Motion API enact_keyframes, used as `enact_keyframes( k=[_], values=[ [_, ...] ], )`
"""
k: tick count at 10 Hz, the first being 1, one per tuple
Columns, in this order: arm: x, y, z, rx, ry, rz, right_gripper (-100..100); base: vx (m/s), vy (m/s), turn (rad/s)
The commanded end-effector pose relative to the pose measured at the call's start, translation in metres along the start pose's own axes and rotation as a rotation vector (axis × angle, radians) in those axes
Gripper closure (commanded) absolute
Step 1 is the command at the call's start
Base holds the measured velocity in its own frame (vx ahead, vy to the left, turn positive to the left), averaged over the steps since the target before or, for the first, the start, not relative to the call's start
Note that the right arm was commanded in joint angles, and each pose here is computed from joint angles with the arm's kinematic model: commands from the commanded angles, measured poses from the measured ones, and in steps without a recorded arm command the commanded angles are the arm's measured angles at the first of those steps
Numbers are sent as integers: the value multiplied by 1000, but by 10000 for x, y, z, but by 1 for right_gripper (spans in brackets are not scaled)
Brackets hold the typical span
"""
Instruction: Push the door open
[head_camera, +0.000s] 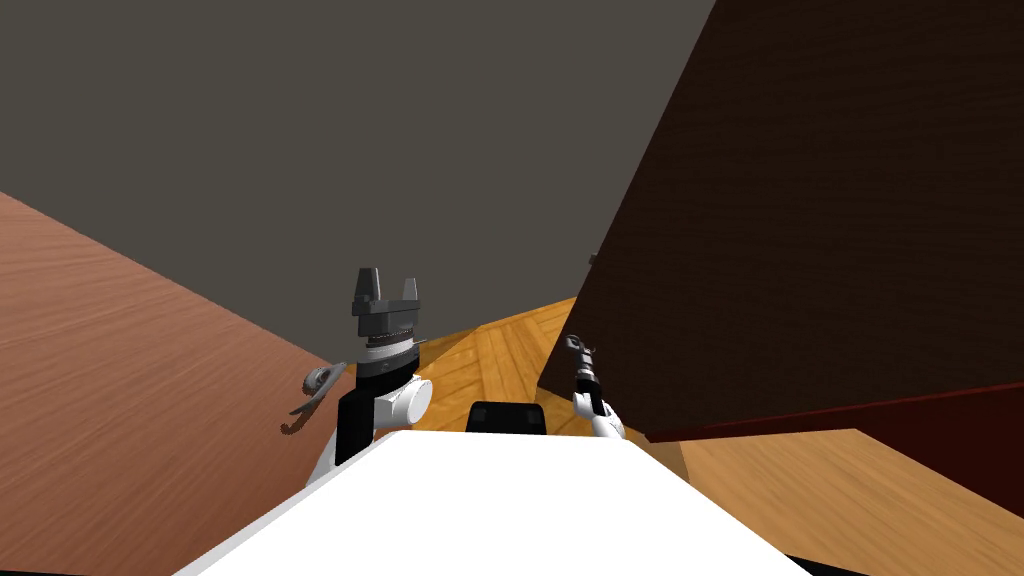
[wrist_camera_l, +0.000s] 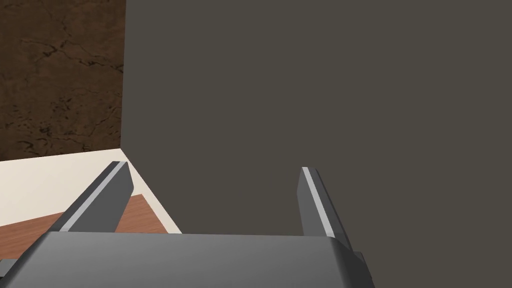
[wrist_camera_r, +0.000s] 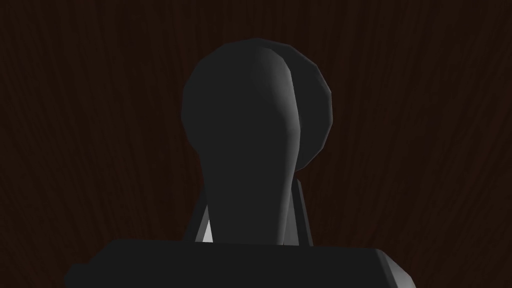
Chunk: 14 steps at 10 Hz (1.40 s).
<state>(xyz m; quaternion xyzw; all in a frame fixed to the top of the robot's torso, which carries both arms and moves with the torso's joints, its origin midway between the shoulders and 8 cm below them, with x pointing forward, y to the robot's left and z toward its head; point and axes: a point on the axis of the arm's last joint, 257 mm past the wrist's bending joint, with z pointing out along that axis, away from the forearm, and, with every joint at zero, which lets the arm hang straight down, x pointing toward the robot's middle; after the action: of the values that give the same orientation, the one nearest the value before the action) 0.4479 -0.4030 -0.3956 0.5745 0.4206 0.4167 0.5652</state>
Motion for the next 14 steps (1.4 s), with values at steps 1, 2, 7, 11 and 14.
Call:
enact_keyframes(
  k=[1,2,7,11,14],
  values=[
    [-98,32,21,-12,-12,-5,100,65,8,-3],
    [-226,34,11,-13,-44,-4,100,135,-2,-41],
    [-502,38,-22,-13,-111,-3,100,199,45,-66],
    [-730,41,-61,-14,-167,-3,100,185,27,-48],
    [-874,43,-92,-14,-203,-2,100,205,52,-69]
  ],
)
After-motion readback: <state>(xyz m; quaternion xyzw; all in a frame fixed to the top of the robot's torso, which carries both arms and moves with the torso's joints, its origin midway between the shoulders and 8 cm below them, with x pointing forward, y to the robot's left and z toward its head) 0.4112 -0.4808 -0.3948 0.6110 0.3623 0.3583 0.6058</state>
